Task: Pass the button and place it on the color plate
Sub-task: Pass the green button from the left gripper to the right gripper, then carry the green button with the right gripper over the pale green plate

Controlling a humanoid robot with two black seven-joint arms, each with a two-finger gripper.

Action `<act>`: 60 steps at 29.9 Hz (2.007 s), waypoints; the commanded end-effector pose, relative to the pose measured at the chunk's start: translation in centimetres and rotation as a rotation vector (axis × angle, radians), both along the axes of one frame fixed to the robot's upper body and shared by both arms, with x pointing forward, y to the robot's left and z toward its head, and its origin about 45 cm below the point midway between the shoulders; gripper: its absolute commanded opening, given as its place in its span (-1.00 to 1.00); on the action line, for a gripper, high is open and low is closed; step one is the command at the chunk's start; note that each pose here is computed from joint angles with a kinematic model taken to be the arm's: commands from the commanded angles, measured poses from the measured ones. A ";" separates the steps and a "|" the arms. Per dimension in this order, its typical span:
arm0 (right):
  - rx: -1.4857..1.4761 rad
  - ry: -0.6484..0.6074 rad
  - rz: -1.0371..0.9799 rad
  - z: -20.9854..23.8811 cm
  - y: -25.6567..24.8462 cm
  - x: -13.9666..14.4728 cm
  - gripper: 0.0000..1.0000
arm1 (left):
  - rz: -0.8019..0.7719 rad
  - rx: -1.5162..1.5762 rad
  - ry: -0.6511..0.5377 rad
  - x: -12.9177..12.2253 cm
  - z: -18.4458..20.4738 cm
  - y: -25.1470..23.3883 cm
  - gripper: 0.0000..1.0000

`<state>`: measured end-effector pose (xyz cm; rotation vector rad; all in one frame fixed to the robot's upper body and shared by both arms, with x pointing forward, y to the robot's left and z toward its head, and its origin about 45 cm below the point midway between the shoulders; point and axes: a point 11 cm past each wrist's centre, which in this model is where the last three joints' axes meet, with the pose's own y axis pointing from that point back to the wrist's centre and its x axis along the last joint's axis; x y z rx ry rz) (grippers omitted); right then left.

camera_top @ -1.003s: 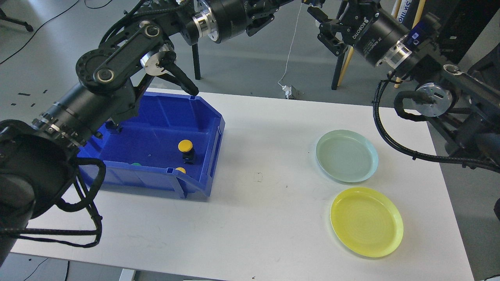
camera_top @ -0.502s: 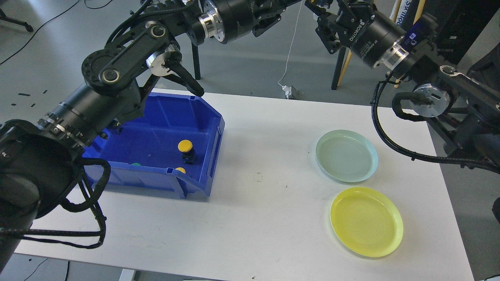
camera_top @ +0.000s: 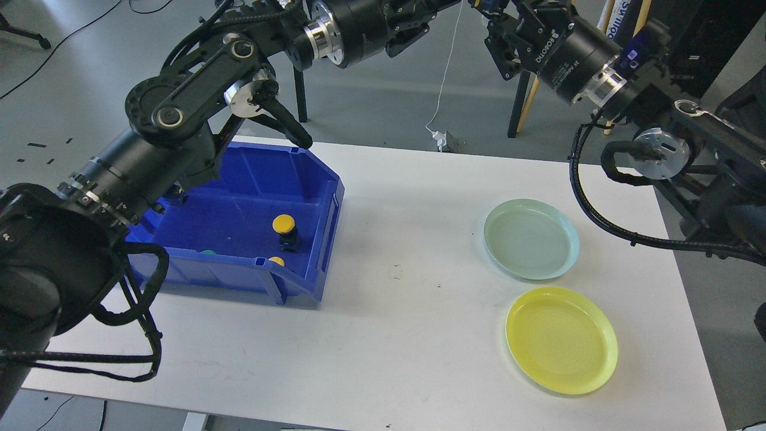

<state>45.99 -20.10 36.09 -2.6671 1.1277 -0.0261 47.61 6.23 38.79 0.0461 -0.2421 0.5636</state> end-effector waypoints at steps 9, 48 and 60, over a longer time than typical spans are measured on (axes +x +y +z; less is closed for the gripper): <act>-0.001 0.000 -0.001 0.0 -0.1 0.0 -0.47 | 0.015 0.051 0.031 0.1 -0.7 0.1 0.71; -0.508 0.594 -0.300 -27.7 -14.0 -7.1 -0.09 | 0.255 0.068 -0.099 2.8 2.7 14.5 0.90; -0.509 0.586 -0.305 -26.6 -15.6 -7.0 0.62 | 0.260 0.096 -0.092 2.8 2.3 14.8 0.90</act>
